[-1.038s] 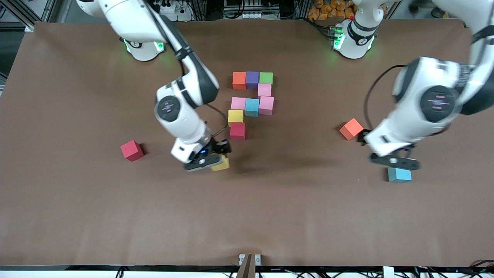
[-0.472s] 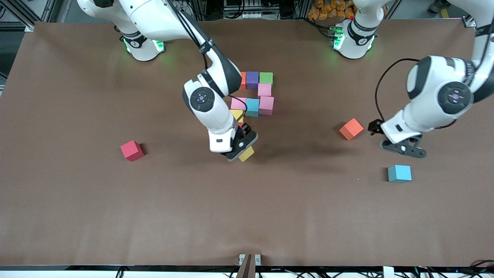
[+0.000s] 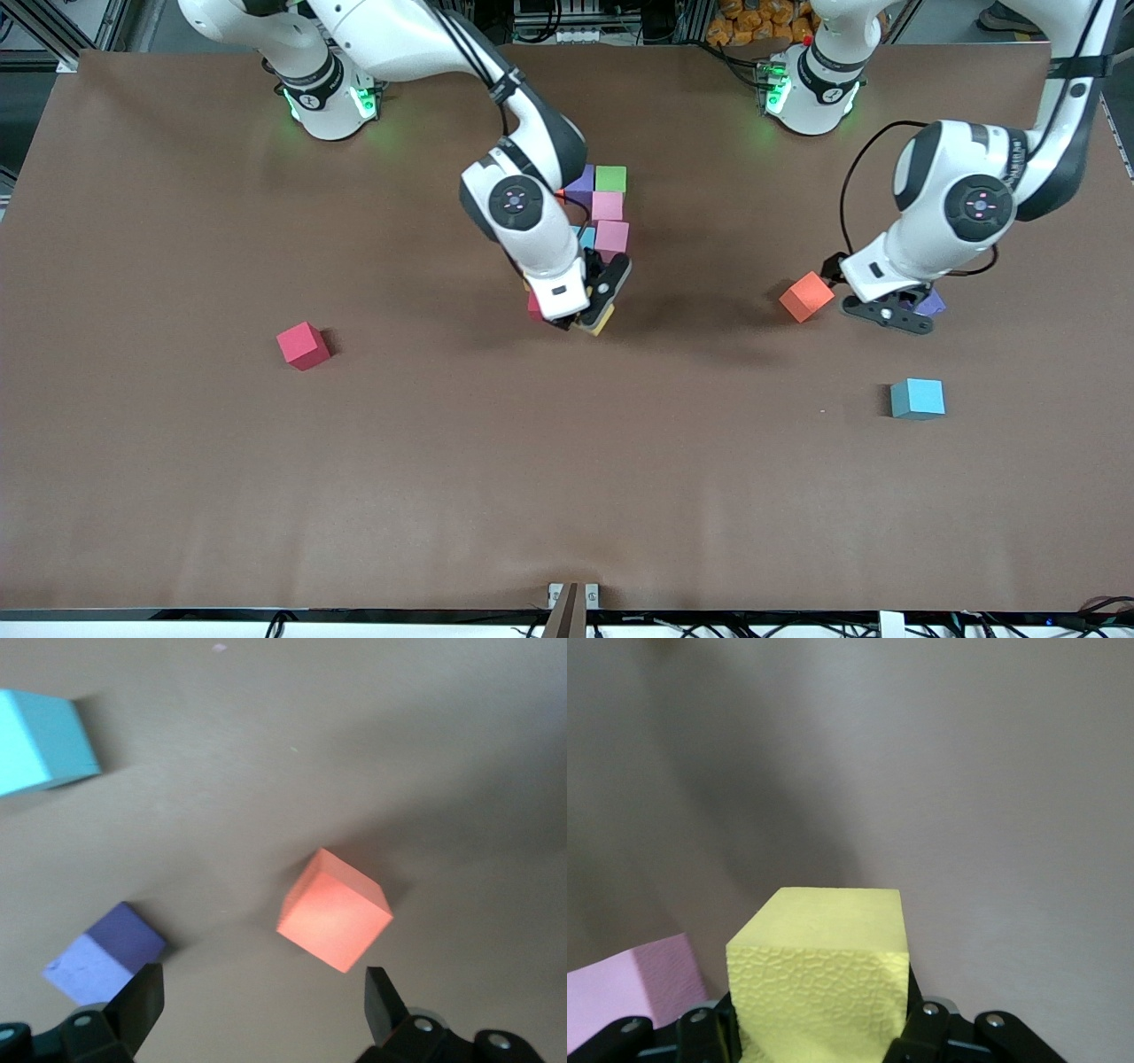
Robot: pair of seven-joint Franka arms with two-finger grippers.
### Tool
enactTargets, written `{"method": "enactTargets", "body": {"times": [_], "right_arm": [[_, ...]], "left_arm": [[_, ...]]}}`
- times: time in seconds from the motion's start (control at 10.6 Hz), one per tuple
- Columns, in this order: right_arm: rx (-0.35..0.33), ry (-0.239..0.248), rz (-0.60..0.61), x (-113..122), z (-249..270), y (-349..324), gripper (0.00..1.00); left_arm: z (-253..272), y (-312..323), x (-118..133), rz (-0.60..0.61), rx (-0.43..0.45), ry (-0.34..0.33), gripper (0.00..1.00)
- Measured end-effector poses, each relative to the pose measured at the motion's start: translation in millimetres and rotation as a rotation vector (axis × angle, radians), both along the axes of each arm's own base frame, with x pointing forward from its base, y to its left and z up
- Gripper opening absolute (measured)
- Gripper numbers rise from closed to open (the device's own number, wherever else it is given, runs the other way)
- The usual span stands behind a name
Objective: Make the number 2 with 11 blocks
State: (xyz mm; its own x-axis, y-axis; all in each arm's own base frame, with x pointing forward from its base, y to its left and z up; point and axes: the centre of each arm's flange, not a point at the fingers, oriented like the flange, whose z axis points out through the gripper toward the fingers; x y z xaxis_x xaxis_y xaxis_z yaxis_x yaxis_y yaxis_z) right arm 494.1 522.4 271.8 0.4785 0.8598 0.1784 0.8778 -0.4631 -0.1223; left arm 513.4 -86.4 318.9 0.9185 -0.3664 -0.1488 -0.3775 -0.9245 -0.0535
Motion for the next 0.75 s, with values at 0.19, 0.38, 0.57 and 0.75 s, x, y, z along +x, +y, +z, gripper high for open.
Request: {"method": "enactTargets", "body": {"times": [0.19, 0.38, 0.57, 0.75], "right_arm": [[-0.037, 0.014, 0.108, -15.3, -12.4, 8.3, 0.63], [-0.077, -0.011, 0.197, -16.4, -20.2, 6.8, 0.63], [-0.092, -0.027, 0.299, -16.8, -28.3, 5.9, 0.63], [-0.100, -0.029, 0.366, -17.4, -39.5, 4.6, 0.63]], "left_arm": [[-15.4, -8.0, -9.3, -0.065, -0.024, -0.035, 1.00], [-33.7, 1.3, -20.4, -0.116, -0.041, -0.039, 1.00], [-42.9, 3.7, -25.4, -0.210, -0.057, -0.026, 1.00], [-51.8, 2.2, -27.1, -0.272, -0.076, -0.020, 1.00]]}}
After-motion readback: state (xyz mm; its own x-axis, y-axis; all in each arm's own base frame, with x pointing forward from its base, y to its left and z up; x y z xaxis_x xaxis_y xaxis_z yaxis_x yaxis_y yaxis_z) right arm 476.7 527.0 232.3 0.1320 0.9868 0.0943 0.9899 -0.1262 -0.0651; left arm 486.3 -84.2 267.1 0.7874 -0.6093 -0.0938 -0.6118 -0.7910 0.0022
